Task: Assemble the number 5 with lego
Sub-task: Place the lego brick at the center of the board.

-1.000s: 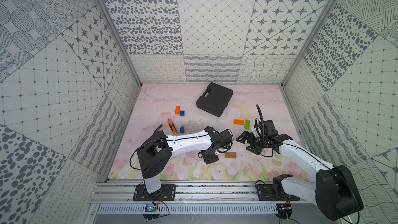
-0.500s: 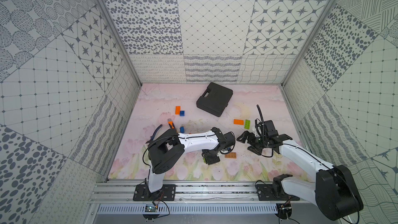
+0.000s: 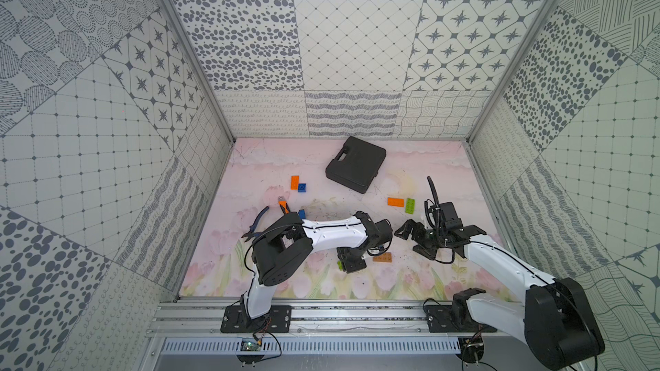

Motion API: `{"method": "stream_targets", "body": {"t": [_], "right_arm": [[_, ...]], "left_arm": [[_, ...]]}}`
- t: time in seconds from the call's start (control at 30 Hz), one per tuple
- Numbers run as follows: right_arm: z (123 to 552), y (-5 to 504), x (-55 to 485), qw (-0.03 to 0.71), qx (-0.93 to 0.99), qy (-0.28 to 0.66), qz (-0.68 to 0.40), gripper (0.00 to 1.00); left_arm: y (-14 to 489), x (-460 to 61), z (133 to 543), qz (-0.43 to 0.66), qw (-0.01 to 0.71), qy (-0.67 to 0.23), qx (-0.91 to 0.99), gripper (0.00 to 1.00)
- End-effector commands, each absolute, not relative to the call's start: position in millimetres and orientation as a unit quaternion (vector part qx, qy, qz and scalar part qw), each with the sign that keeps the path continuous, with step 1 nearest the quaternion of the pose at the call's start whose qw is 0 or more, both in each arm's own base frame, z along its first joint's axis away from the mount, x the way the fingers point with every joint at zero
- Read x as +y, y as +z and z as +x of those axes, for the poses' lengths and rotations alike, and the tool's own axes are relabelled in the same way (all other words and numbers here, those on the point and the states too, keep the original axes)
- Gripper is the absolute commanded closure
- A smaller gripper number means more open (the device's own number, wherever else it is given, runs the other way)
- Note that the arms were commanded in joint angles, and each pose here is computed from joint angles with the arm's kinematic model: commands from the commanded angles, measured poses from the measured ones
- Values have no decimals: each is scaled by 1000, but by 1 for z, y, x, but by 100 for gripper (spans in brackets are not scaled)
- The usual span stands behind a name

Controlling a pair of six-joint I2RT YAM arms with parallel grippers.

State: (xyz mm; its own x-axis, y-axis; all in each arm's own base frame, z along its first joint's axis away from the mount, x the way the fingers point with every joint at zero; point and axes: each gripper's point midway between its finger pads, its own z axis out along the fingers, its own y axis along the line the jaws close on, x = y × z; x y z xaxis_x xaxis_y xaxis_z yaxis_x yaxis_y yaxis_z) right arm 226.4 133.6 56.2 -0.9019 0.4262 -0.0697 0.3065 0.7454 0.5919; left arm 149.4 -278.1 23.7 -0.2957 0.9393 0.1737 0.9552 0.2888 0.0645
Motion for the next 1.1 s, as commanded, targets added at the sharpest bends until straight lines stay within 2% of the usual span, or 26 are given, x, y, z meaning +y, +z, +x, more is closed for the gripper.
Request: {"method": "stream_targets", "body": {"t": [0.0,0.17,0.43,0.57,0.67,0.77,0.87,0.97,1.07], "right_arm": [[229,58,132,112,926,299,201,1],[227,58,133,109,926,302,201,1],[225,58,134,105,926,304,199,1],[224,61,135,108,925,310,191,1],[224,63,137,113,924,316,182,1],[220,62,138,110,931,305,168,1],[213,58,141,106,947,271,140,3],[201,50,150,91,956,256,107,10],[202,53,164,90,961,248,82,17]], "left_arm": [[25,-302,148,-586,19,-32,-810,61],[30,-308,146,-581,6,-10,-814,50],[45,-318,148,-566,-32,19,-824,45],[73,-330,155,-526,-113,71,-840,45],[94,-334,166,-443,-187,134,-867,39],[106,-320,183,-305,-227,173,-908,33],[103,-299,189,-147,-207,213,-943,33],[91,-294,181,-73,-177,243,-951,34],[80,-287,175,-32,-150,232,-961,29]]}}
